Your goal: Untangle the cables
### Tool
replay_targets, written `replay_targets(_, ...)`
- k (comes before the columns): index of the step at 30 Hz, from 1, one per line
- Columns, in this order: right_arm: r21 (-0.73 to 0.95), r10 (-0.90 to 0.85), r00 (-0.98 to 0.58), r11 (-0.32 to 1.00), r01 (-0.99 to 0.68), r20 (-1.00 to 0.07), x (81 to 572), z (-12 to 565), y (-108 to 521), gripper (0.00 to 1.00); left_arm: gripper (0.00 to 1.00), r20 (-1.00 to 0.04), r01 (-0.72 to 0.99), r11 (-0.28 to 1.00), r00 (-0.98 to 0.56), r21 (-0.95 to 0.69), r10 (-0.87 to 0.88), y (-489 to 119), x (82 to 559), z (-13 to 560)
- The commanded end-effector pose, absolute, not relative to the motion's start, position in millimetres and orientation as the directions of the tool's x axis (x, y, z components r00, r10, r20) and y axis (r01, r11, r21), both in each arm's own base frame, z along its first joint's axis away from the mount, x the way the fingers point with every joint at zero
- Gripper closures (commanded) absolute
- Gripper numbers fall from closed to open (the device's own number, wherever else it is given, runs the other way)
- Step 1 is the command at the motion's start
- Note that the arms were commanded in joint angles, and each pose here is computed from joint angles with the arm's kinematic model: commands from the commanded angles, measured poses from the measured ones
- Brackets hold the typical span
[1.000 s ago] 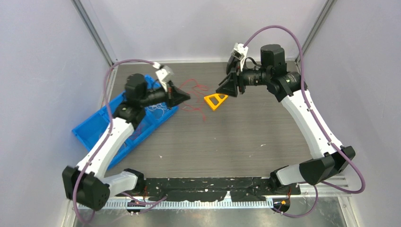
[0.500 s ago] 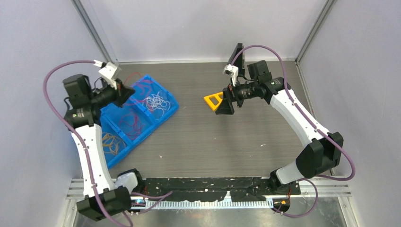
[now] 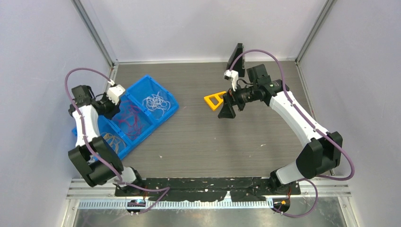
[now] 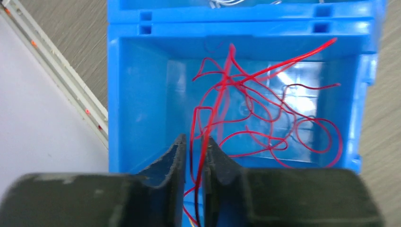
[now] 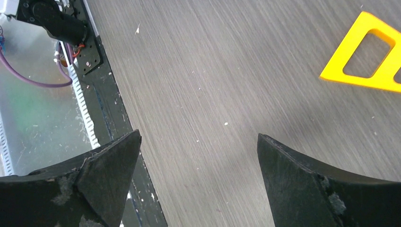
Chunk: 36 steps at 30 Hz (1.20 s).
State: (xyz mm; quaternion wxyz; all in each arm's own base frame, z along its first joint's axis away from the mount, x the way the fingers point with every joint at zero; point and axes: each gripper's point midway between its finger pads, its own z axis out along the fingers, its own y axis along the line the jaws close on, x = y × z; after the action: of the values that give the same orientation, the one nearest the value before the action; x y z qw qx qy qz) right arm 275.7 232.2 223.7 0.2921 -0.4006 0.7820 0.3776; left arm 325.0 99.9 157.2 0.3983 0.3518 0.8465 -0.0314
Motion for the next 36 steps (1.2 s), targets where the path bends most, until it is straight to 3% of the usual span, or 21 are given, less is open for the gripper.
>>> replay_targets(1,0.312,-0.408,-0.463,0.384,-0.869,-0.787,269.1,233.7,226.9,0.00,0.69,-0.644,0.628,0.672,-0.333,0.393,0.688,115.4,358.4,168.3)
replay_targets(3,0.301,-0.416,-0.456,0.386,-0.872,-0.787,269.1,234.0,225.4,0.02,0.45,-0.649,0.633,0.670,-0.329,0.387,0.686,106.0,360.9,178.6)
replay_targets(10,0.281,-0.418,-0.451,0.407,-0.869,-0.789,271.6,234.6,217.8,0.03,0.01,-0.699,0.564,0.733,-0.344,0.380,0.628,92.5,352.2,238.1)
replay_targets(19,0.229,-0.287,-0.464,0.587,-0.776,-0.838,337.3,257.9,174.4,0.05,0.00,-0.637,0.409,0.859,-0.582,0.310,0.506,35.0,358.5,287.6)
replay_targets(25,0.141,-0.255,-0.524,0.786,-0.602,-0.812,374.9,235.4,107.5,0.05,0.00,-0.718,0.357,0.912,-0.580,0.199,0.384,-47.2,371.7,312.3)
replay_targets(29,0.131,-0.209,-0.613,0.877,-0.462,-0.762,365.3,200.0,63.6,0.05,0.00,-0.662,0.403,0.892,-0.614,0.205,0.430,-90.0,353.4,271.8)
replay_targets(36,0.152,-0.188,-0.671,0.897,-0.414,-0.717,317.5,151.2,49.5,0.05,0.00,-0.569,0.438,0.895,-0.717,0.081,0.402,-115.2,315.0,203.2)
